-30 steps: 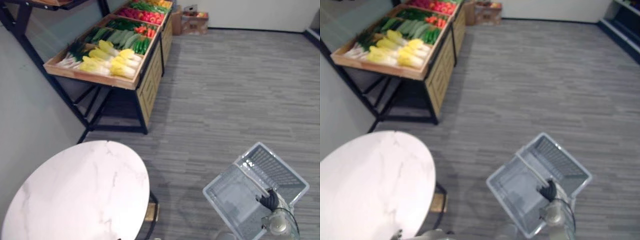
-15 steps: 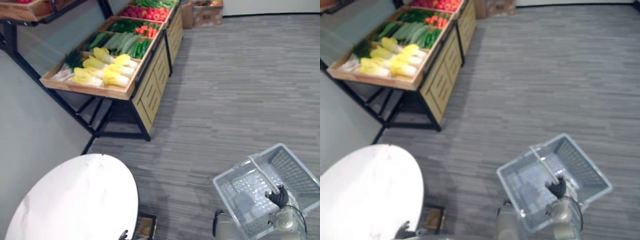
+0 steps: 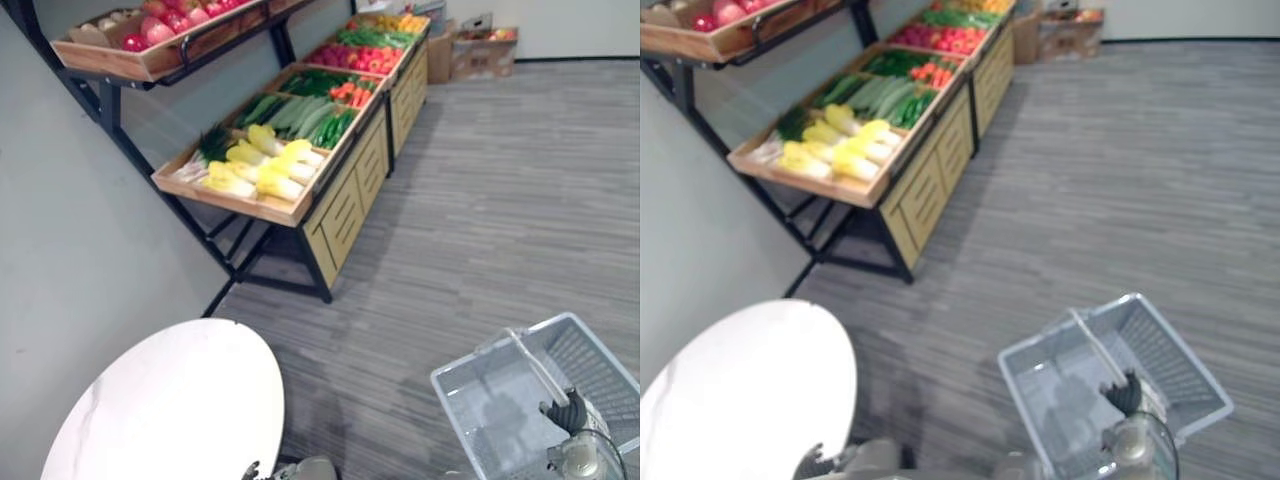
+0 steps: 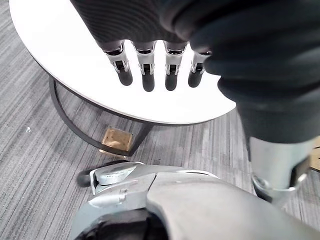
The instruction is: Pick vegetable in the basket
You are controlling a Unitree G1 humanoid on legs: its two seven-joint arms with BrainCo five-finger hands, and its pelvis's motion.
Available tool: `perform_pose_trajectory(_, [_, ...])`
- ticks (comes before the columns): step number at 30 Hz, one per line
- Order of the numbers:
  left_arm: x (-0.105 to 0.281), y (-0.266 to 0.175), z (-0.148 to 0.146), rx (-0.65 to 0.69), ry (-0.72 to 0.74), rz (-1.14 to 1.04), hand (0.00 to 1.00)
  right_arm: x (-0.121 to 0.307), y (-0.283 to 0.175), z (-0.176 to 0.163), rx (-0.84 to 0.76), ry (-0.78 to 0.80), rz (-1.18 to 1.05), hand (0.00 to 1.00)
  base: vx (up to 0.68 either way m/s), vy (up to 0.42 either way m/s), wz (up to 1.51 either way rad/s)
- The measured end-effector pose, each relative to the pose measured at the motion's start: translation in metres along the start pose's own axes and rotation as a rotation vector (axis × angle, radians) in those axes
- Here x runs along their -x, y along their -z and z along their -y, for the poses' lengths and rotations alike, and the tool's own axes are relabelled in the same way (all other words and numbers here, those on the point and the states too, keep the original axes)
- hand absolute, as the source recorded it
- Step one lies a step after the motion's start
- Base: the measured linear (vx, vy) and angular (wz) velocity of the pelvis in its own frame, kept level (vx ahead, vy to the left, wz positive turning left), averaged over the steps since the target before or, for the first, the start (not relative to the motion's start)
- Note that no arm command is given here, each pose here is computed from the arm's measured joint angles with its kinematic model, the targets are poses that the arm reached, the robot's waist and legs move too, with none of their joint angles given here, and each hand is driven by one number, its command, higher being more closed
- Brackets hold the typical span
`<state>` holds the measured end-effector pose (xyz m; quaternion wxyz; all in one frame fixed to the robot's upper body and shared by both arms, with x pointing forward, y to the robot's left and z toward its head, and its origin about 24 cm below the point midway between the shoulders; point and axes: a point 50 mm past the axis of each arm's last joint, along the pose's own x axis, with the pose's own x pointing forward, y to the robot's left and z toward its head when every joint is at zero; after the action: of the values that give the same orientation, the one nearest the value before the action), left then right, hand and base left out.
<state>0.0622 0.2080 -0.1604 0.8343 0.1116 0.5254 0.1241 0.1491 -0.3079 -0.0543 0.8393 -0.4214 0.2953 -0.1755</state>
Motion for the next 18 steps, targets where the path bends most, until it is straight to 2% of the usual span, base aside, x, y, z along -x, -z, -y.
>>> perform_pose_trajectory(5, [0.003, 0.011, 0.001, 0.013, -0.01, -0.036, 0.0, -0.006, -0.014, -0.005, 0.005, -0.016, 0.042, 1.0, 0.3, 0.315, -0.04])
perform_pose_trajectory(7, [0.0, 0.009, -0.014, -0.01, -0.054, -0.037, 0.0, 0.0, -0.026, -0.028, -0.031, -0.076, 0.066, 1.0, 0.38, 0.391, -0.29])
perform_pose_trajectory(9, [-0.001, 0.009, -0.016, -0.011, -0.061, -0.038, 0.0, 0.001, -0.032, -0.033, -0.037, -0.092, 0.091, 1.0, 0.3, 0.301, -0.37])
perform_pose_trajectory(13, [-0.002, 0.006, -0.016, -0.026, -0.059, -0.034, 0.0, -0.001, -0.042, -0.032, -0.054, -0.081, 0.114, 1.0, 0.31, 0.373, -0.34])
perform_pose_trajectory(16, [-0.004, 0.003, -0.035, -0.087, -0.092, -0.011, 0.0, 0.009, -0.054, -0.052, -0.111, -0.13, 0.141, 1.0, 0.2, 0.152, -0.17])
perform_pose_trajectory(18, [-0.006, -0.003, -0.037, -0.101, -0.096, 0.006, 0.0, 0.011, -0.056, -0.054, -0.128, -0.136, 0.152, 1.0, 0.21, -0.067, 0.22])
